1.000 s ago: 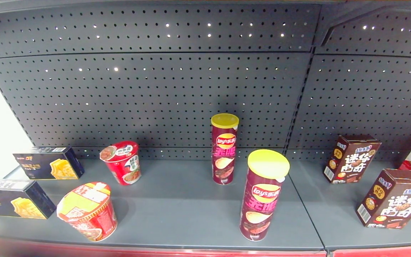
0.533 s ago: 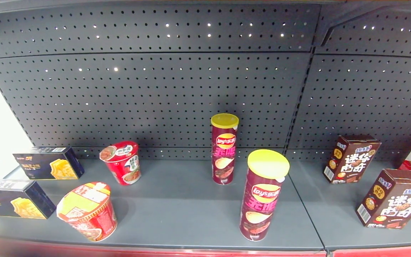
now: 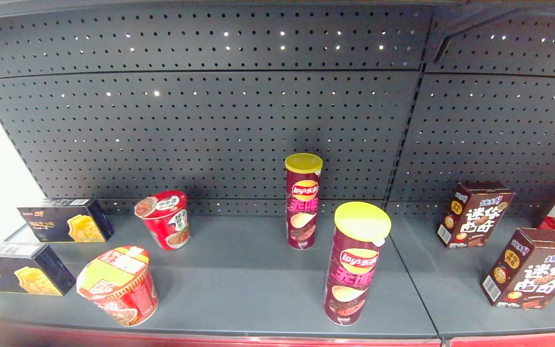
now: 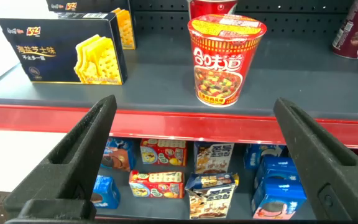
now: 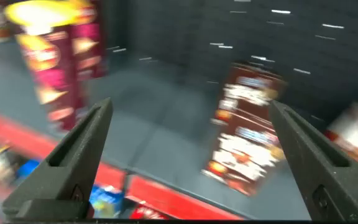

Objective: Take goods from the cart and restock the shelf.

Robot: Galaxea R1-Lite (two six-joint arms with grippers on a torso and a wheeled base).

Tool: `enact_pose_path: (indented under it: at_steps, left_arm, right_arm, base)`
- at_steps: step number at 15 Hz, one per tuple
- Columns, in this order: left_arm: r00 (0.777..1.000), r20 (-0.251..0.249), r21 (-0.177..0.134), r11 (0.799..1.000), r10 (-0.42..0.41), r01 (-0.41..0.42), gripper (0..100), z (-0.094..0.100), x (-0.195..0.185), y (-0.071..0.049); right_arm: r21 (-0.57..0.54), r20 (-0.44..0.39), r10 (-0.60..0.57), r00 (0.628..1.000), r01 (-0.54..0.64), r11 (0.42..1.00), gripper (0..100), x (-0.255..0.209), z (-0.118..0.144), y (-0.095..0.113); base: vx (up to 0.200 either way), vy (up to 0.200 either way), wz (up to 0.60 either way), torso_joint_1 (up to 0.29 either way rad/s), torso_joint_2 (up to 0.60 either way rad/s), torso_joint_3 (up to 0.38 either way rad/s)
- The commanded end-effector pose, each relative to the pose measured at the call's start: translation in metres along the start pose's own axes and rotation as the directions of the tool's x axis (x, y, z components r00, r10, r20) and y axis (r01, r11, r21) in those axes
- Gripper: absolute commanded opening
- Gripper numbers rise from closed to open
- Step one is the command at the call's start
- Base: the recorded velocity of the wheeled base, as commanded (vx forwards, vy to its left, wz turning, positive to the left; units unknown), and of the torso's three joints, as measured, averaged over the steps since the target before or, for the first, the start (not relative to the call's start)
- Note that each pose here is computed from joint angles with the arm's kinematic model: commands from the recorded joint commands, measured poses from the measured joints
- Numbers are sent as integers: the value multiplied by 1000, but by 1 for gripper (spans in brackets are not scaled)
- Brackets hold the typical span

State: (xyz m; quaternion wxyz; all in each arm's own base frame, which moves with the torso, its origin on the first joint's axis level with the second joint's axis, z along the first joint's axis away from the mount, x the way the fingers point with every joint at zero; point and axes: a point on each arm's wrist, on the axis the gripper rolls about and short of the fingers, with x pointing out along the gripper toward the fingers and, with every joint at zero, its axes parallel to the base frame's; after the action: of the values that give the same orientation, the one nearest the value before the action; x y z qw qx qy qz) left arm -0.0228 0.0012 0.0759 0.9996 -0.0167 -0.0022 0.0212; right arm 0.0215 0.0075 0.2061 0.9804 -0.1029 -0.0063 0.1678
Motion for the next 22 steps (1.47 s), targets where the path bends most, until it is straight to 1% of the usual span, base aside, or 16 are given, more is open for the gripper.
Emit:
enact_pose_path:
  at_steps: [1, 2, 3, 4, 5, 6, 7, 8, 10, 12, 15, 17, 18, 20, 22]
  left_arm:
    - [1000, -1, 0, 1000, 0, 0, 100, 0, 0, 0]
    - [1000, -1, 0, 1000, 0, 0, 100, 0, 0, 0]
    - [1000, -1, 0, 1000, 0, 0, 100, 0, 0, 0]
    - [1000, -2, 0, 1000, 0, 0, 100, 0, 0, 0]
    - [1000, -2, 0, 1000, 0, 0, 100, 0, 0, 0]
    - [1000, -1, 0, 1000, 0, 0, 100, 0, 0, 0]
    - [1000, -2, 0, 1000, 0, 0, 100, 0, 0, 0]
    - [1000, -1, 0, 1000, 0, 0, 100, 0, 0, 0]
    - [1000, -1, 0, 1000, 0, 0, 100, 0, 0, 0]
    - [1000, -1, 0, 1000, 0, 0, 100, 0, 0, 0]
    - [1000, -2, 0, 1000, 0, 0, 100, 0, 0, 0]
    - [1000, -1, 0, 1000, 0, 0, 100, 0, 0, 0]
    - [1000, -1, 0, 1000, 0, 0, 100, 0, 0, 0]
    - [1000, -2, 0, 1000, 0, 0, 100, 0, 0, 0]
    - [1000, -1, 0, 1000, 0, 0, 100, 0, 0, 0]
  right_arm:
    - [11, -49, 78, 996, -77, 997, 100, 13, -1, -1]
    - [13, -56, 78, 995, -77, 997, 100, 15, -1, -2]
    - [20, -92, 64, 994, -62, 998, 100, 25, 1, -4]
    - [19, -144, 22, 989, -20, 1000, 100, 37, 5, -8]
    - [18, -164, 2, 986, 1, 1000, 100, 42, 7, -9]
    - [26, -190, 0, 982, 5, 1000, 100, 52, 12, -11]
    - [27, -211, 31, 977, -25, 999, 100, 61, 17, -10]
    - [26, -230, 57, 971, -53, 998, 100, 66, 19, -8]
    - [6, -296, 57, 954, -58, 998, 100, 84, 21, -3]
    - [12, -323, 102, 941, -104, 995, 100, 99, 24, 6]
    - [-6, -390, 84, 917, -94, 996, 100, 115, 18, 16]
    - [16, -430, 74, 900, -74, 997, 100, 125, 13, 22]
    - [16, -430, 74, 900, -74, 997, 100, 125, 13, 22]
    - [65, -463, 73, 883, -49, 997, 100, 141, 10, 26]
    - [82, -481, 83, 873, -49, 995, 100, 150, 8, 30]
  base:
    - [0, 0, 0, 0, 0, 0]
    - [0, 0, 0, 0, 0, 0]
    - [0, 0, 0, 0, 0, 0]
    - [0, 0, 0, 0, 0, 0]
    - [0, 0, 0, 0, 0, 0]
    - [0, 0, 0, 0, 0, 0]
    - [0, 0, 0, 0, 0, 0]
    - [0, 0, 0, 0, 0, 0]
    - [0, 0, 0, 0, 0, 0]
    - [0, 0, 0, 0, 0, 0]
    - [0, 0, 0, 0, 0, 0]
    - [0, 0, 0, 0, 0, 0]
    - [0, 0, 0, 0, 0, 0]
    - [0, 0, 0, 0, 0, 0]
    - [0, 0, 0, 0, 0, 0]
